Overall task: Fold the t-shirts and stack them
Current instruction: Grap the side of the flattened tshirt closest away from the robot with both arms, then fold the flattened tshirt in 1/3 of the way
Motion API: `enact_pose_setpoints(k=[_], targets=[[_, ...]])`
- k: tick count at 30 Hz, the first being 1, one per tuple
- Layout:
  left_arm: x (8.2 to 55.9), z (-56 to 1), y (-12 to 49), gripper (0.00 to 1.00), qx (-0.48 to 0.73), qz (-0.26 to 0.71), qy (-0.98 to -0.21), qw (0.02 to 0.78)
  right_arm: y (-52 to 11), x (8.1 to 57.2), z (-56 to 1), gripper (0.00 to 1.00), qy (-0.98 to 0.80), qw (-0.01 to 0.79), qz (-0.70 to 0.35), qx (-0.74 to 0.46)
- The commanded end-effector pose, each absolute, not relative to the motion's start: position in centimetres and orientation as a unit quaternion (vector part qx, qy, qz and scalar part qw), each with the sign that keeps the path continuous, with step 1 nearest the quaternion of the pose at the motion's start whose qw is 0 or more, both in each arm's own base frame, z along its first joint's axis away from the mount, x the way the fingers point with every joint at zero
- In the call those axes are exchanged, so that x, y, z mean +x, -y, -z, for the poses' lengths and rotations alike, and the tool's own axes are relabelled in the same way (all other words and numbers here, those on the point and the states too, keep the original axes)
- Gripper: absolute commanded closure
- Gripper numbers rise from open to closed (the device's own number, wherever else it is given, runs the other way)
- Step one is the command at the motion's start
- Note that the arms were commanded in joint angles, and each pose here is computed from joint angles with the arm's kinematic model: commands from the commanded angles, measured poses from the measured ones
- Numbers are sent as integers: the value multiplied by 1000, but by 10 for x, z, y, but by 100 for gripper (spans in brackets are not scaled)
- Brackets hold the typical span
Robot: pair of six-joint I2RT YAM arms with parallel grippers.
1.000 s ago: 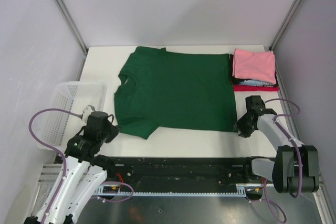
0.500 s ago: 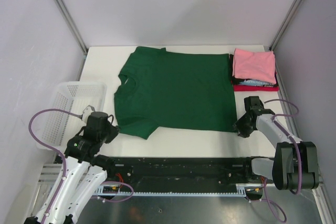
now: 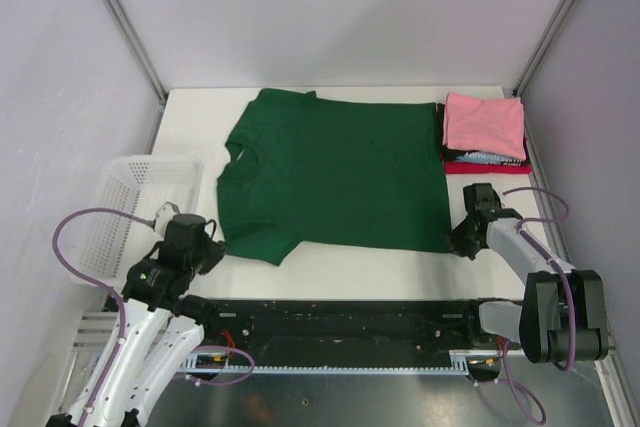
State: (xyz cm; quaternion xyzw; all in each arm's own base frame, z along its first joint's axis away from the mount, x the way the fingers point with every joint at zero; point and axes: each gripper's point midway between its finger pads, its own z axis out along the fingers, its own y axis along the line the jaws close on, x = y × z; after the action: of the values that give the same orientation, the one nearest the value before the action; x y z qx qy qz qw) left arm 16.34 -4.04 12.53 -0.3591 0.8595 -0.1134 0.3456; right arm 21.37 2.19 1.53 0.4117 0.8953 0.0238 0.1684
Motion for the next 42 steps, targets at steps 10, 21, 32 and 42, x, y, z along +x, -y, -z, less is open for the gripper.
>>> enact_pose_setpoints(k=[10, 21, 32, 42], targets=[[139, -147, 19, 100, -393, 102, -833, 376, -24, 192, -45, 100, -885, 191, -44, 422], [161, -175, 17, 100, -344, 84, -840, 410, -30, 201, -80, 100, -882, 237, -81, 399], [292, -190, 58, 100, -235, 49, -878, 415, -40, 292, -102, 100, -902, 275, -70, 326], [380, -177, 78, 100, -196, 7, -894, 402, -36, 333, -77, 100, -911, 259, -56, 317]])
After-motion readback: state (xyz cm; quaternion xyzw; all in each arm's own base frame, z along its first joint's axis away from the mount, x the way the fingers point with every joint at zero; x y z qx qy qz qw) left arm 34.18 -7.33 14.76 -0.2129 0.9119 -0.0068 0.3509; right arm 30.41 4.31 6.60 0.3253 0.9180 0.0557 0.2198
